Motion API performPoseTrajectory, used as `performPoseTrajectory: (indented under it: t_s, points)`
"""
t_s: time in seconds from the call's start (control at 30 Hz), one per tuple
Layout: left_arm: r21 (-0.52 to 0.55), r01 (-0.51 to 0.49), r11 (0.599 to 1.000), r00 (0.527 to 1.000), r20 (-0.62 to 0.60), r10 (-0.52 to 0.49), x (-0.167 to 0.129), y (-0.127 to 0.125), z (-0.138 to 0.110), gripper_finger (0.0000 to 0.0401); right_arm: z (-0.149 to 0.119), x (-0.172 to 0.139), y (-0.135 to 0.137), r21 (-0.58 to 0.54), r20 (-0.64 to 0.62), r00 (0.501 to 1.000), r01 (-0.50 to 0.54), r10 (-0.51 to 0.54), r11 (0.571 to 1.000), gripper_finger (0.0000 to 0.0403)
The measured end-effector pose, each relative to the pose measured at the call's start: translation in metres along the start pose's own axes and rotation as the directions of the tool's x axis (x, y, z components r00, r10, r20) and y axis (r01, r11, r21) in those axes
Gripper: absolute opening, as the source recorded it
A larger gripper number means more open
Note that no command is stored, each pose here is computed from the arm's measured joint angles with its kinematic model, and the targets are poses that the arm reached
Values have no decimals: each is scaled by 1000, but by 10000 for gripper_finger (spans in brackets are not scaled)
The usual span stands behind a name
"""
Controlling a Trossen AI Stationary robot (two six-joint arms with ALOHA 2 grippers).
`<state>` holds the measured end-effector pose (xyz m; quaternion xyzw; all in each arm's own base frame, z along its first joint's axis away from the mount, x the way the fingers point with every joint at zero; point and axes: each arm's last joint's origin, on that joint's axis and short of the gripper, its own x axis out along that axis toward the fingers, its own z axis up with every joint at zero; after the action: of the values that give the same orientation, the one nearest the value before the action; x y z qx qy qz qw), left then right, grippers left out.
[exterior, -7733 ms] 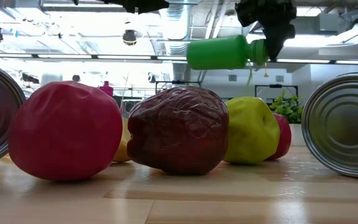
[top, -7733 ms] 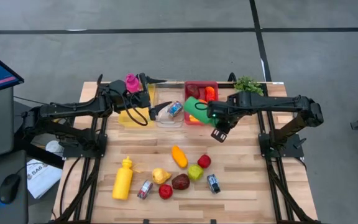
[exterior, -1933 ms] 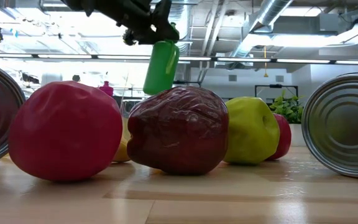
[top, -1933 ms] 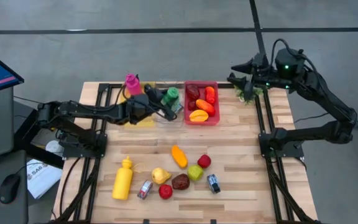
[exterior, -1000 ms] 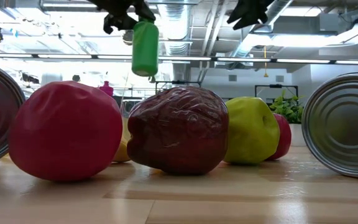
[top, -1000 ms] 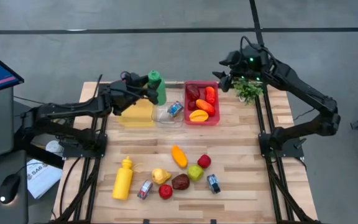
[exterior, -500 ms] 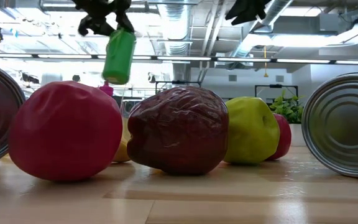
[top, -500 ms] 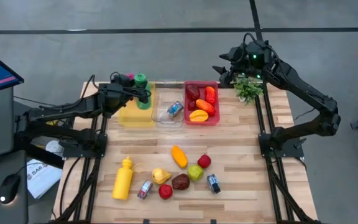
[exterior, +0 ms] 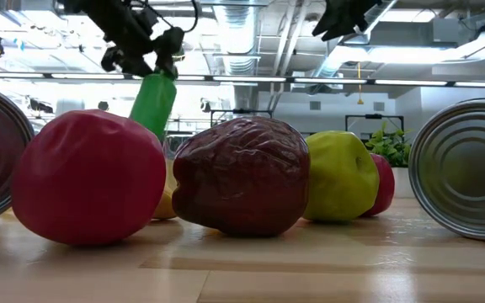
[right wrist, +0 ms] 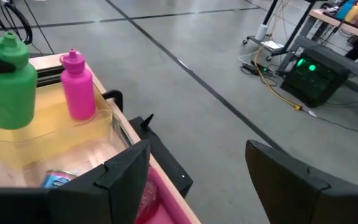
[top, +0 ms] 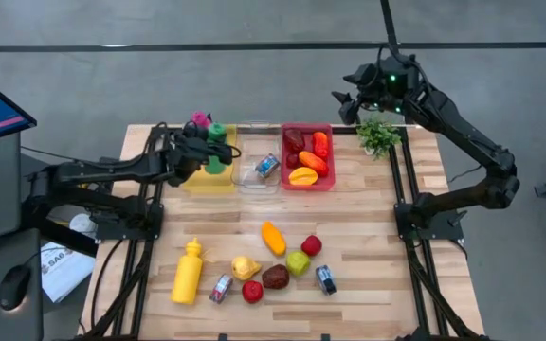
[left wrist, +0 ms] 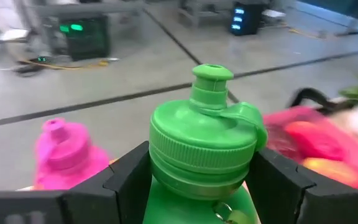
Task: Pick & Place Food Item
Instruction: Put the green tumbler into the yellow bin
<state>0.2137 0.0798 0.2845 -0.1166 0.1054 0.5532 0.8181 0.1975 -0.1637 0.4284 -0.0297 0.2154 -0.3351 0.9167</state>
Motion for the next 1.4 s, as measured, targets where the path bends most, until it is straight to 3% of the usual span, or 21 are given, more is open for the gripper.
performPoseTrajectory:
  t_s: [0.27,0.57,0.73,1.0,1.1,1.4]
  points:
    - [-158,-153,976,981,94,169,10,12,-39,212,0,0,-5,8,1,1000,18,-18,1000,260]
    - [-248,-139,959,971,156,181,15,26,-81,215,1,0,-4,11,10,1000,16,-17,1000,260]
    - [-246,-104,964,976,164,147,22,25,-98,217,8,0,-6,15,86,996,31,-32,999,260]
    - [-48,-92,995,969,226,100,37,13,-103,217,17,-2,-7,30,184,982,46,-51,998,260]
    - [-64,-119,991,962,238,131,47,15,-104,219,17,-2,-7,30,184,982,45,-49,999,260]
    - [-109,-77,991,959,263,104,65,23,-102,222,17,-2,-7,30,184,982,44,-49,999,260]
